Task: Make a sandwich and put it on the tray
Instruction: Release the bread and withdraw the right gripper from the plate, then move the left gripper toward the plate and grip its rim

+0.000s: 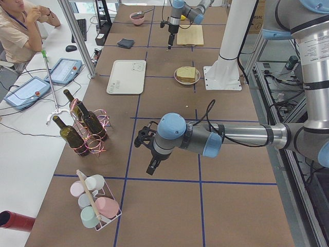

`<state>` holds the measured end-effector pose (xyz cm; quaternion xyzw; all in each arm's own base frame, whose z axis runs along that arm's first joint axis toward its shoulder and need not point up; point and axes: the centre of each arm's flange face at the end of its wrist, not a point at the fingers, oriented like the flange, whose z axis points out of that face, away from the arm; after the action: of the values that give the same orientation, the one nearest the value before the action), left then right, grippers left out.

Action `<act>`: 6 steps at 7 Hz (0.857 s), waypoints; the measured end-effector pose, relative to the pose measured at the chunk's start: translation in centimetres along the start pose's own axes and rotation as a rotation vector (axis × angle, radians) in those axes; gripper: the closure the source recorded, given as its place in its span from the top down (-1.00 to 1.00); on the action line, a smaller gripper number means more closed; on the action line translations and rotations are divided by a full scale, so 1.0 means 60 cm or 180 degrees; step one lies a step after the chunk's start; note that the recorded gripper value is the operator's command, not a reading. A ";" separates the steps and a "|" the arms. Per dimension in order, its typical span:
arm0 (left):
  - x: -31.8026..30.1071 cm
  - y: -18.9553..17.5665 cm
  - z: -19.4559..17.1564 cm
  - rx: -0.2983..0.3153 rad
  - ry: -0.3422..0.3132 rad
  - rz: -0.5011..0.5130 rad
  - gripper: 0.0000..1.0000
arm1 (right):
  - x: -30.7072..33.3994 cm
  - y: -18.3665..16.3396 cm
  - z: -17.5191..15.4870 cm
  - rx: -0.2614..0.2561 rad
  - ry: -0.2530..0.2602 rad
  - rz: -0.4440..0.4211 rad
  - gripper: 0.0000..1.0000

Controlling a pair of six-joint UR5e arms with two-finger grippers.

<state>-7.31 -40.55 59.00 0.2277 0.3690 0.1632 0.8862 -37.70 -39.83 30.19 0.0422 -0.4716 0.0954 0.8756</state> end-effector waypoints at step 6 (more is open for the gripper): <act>0.189 -0.145 0.009 0.0851 0.0610 0.0703 1.00 | 0.628 -0.174 -0.250 -0.0292 0.0799 -0.1145 1.00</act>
<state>1.78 -42.84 48.23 0.3659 0.4428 0.2299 0.7856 -3.04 -42.82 53.54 0.0735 -0.3478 -0.0794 0.9313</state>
